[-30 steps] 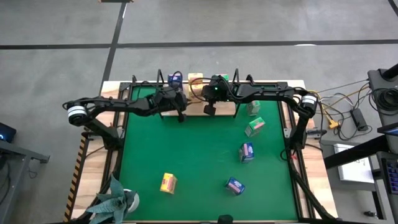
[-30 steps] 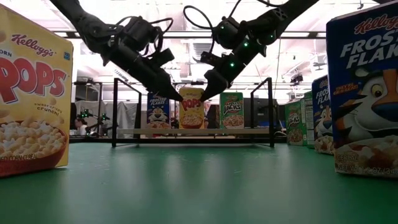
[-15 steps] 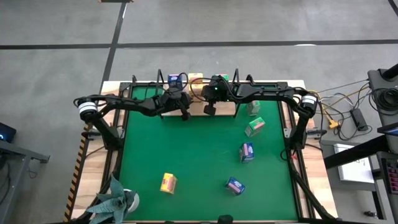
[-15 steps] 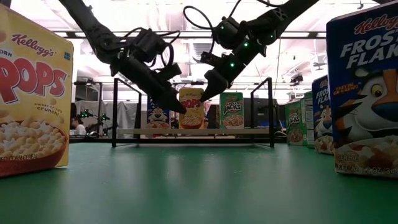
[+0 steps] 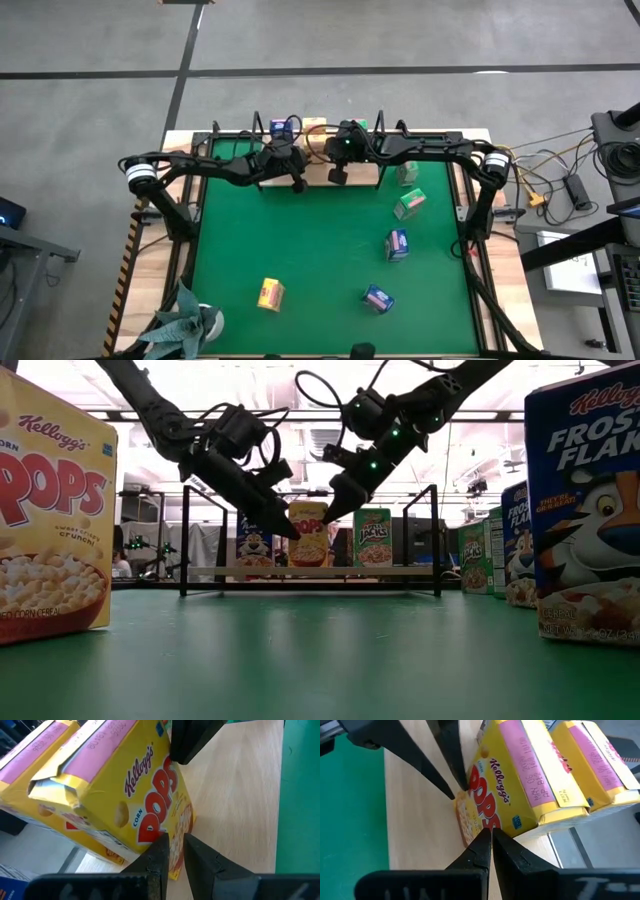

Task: Stack cereal on shelf
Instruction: Put the top yellow cereal box on the shelf aligned with the other yellow cereal box

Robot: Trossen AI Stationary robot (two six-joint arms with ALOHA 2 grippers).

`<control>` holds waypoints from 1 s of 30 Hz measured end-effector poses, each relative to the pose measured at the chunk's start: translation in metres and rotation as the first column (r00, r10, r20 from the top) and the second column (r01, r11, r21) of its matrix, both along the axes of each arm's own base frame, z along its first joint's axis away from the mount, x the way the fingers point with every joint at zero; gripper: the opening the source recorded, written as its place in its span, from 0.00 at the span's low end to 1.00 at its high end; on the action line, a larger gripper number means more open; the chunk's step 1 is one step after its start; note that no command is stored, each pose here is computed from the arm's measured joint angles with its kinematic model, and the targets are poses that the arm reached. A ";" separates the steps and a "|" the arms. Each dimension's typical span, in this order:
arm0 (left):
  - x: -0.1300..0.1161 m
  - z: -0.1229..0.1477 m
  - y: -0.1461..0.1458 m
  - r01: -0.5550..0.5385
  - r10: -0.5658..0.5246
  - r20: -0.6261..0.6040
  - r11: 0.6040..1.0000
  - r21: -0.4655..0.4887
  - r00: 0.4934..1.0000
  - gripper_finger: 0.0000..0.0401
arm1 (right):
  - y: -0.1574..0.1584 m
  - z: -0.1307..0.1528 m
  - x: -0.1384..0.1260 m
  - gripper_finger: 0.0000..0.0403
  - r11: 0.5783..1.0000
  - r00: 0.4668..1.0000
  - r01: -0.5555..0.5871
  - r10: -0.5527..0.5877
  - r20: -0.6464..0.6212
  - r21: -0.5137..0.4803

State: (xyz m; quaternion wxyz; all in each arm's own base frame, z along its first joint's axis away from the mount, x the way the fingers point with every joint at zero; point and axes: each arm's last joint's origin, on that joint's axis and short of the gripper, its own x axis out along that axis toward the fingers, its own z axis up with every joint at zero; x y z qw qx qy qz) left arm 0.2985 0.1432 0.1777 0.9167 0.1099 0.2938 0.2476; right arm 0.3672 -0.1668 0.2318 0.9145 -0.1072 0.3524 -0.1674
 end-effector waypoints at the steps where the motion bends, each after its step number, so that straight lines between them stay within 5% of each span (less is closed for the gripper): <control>1: 0.000 0.000 0.000 0.000 0.000 0.000 1.000 0.000 1.000 0.10 | -0.001 0.000 0.000 0.02 1.000 1.000 0.001 -0.001 0.000 -0.001; 30: -0.002 0.001 0.002 -0.081 0.081 -0.007 0.996 0.030 0.997 0.10 | -0.008 0.002 -0.003 0.02 0.999 1.000 0.025 -0.024 0.009 -0.026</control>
